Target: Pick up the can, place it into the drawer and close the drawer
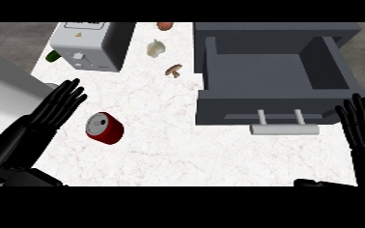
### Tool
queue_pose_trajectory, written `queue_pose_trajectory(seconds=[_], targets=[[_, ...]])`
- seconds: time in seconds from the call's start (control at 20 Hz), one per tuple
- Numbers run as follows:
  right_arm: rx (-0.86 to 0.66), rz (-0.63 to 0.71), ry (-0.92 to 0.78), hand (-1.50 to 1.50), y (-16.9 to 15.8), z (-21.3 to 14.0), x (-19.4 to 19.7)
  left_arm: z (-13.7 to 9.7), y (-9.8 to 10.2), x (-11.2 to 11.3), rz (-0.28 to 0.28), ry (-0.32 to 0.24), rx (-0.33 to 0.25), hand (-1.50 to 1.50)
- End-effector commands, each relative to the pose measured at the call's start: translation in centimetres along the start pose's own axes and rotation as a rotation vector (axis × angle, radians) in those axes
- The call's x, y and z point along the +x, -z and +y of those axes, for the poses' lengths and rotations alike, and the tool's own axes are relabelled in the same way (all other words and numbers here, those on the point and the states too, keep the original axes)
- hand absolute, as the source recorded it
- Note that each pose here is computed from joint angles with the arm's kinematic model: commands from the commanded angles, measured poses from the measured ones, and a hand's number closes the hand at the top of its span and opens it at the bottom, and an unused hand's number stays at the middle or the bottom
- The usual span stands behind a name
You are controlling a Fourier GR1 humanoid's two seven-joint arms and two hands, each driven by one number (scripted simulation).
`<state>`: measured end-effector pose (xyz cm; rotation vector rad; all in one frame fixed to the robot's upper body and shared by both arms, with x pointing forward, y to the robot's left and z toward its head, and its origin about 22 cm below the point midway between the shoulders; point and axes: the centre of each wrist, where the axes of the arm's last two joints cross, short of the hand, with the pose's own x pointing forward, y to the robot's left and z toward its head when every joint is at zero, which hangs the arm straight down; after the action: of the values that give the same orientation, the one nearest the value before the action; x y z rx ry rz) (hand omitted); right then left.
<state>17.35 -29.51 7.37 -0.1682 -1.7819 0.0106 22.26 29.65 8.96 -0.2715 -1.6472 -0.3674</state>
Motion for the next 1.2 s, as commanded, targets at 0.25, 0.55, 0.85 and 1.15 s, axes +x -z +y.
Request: queue_pose_trajectory(seconds=[0.25,0.55,0.85,1.15], targets=[[0.011,-0.017,-0.004,-1.5,-2.3,-0.2,1.0,1.0,0.6,-2.6,0.026,0.02,0.018,-1.5],[0.005,-0.005,-0.002,-1.5,-0.8,0.7,-2.0,0.4,0.5,-6.3,0.03,0.037,0.043,-1.5],[0.003,0.008,-0.004,-1.5,-1.3,1.2,0.7,1.7,-1.5,-7.7,0.045,0.038,0.066,-1.5],[0.014,-0.008,-0.017,-1.5,-1.4,-1.2,1.1,3.4,-0.9,-11.0,0.067,0.05,0.096,-1.5]])
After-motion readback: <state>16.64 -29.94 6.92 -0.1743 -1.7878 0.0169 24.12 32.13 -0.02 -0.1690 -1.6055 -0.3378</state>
